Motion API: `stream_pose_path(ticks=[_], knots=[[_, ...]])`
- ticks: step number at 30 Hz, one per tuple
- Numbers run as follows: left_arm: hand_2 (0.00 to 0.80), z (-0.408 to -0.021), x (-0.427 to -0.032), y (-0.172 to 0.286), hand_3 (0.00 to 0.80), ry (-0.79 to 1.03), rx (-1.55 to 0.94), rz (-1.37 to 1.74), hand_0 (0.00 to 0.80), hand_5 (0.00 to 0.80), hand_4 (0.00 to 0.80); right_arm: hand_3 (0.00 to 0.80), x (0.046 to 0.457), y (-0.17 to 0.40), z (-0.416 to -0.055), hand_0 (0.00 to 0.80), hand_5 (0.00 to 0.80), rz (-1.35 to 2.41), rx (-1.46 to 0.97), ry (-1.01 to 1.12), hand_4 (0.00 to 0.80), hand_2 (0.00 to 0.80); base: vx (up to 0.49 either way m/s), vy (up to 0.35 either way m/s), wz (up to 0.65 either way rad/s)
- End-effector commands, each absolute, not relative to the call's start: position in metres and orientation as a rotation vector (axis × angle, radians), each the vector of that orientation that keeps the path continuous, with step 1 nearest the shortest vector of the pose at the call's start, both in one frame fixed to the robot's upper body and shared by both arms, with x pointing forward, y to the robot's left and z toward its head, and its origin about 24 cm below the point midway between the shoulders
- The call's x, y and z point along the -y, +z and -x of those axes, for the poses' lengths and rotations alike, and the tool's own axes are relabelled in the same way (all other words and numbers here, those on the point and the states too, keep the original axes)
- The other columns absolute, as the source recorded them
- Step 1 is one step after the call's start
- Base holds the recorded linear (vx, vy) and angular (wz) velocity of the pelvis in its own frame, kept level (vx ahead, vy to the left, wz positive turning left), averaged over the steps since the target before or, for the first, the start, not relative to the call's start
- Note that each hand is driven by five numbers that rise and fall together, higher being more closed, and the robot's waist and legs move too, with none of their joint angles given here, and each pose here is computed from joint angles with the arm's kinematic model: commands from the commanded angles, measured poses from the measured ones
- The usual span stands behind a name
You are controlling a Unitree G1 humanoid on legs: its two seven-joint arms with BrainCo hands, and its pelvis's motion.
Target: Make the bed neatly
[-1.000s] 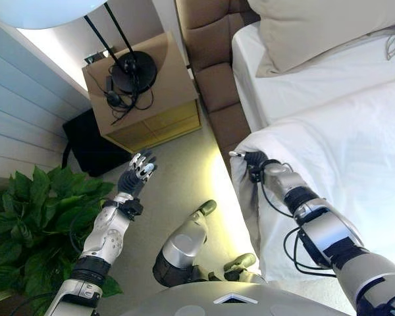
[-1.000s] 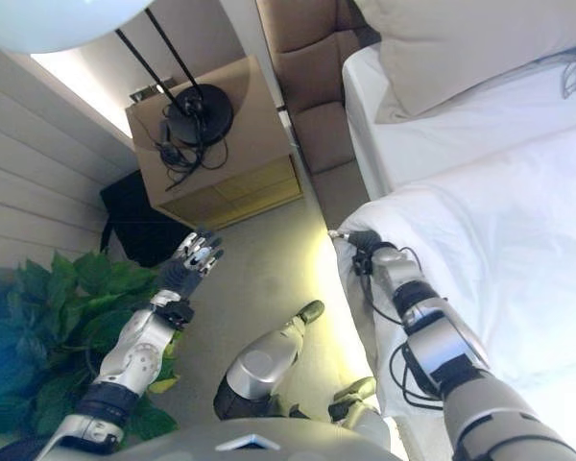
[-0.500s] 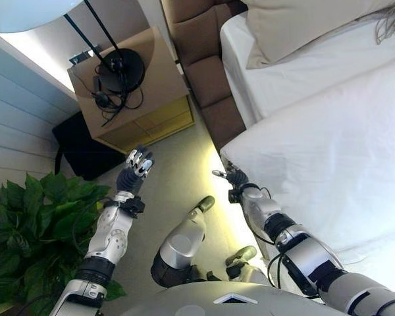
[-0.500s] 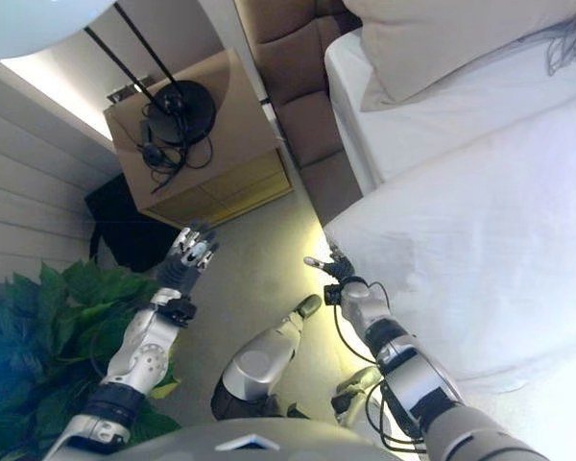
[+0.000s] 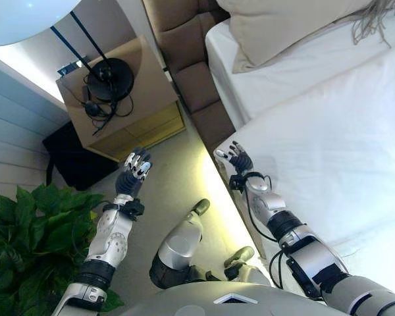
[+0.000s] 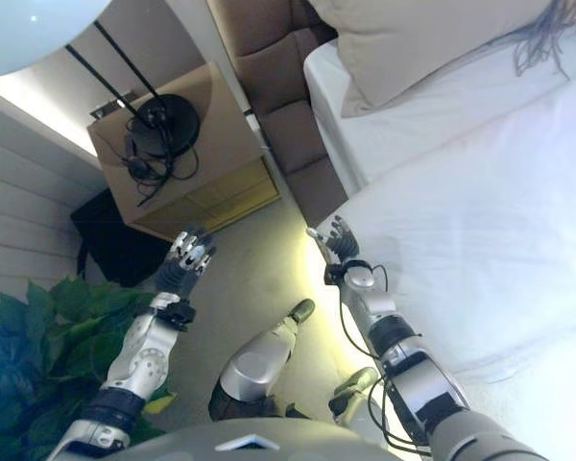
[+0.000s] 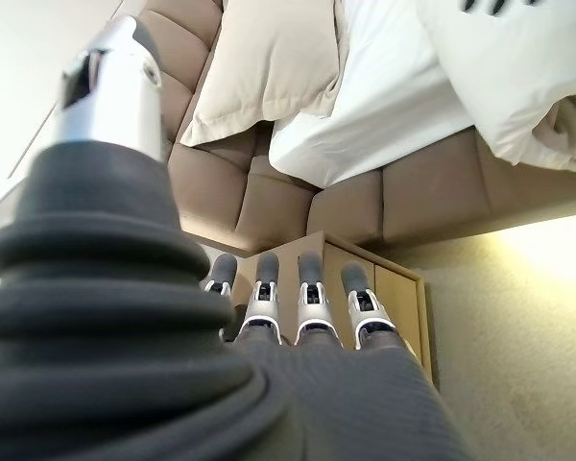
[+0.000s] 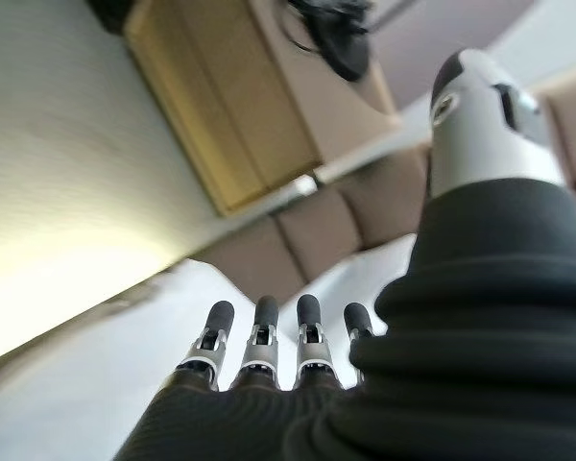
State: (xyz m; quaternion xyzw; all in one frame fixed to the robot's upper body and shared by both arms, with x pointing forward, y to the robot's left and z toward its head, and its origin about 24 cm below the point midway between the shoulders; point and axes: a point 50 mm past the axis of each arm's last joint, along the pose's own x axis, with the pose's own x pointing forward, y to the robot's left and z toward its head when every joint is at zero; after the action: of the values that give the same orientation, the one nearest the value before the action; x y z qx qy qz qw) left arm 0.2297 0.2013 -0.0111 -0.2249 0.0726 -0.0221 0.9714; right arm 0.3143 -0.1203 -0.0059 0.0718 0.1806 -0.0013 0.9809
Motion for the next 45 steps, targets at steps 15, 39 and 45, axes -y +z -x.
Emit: stream_pose_path(ticks=[15,39,45], knots=[[0.000,-0.213,-0.200,-0.011,0.000,-0.085,-0.173,0.380,0.000,0.000,0.000,0.000,0.201,-0.017,-0.276,0.000,0.000,-0.267,-0.269,-0.189,0.000,0.000,0.039,-0.046,-0.23],[0.000,-0.183,-0.222,-0.038,0.000,0.001,-0.335,0.365,0.000,0.000,0.000,0.000,0.257,-0.060,-0.189,0.000,0.000,-0.418,-0.364,-0.449,0.000,0.000,0.031,-0.042,-0.22],[0.000,-0.182,-0.222,-0.042,0.000,0.015,-0.363,0.353,0.000,0.000,0.000,0.000,0.253,-0.065,-0.174,0.000,0.000,-0.441,-0.362,-0.423,0.000,0.000,0.000,-0.007,-0.01]])
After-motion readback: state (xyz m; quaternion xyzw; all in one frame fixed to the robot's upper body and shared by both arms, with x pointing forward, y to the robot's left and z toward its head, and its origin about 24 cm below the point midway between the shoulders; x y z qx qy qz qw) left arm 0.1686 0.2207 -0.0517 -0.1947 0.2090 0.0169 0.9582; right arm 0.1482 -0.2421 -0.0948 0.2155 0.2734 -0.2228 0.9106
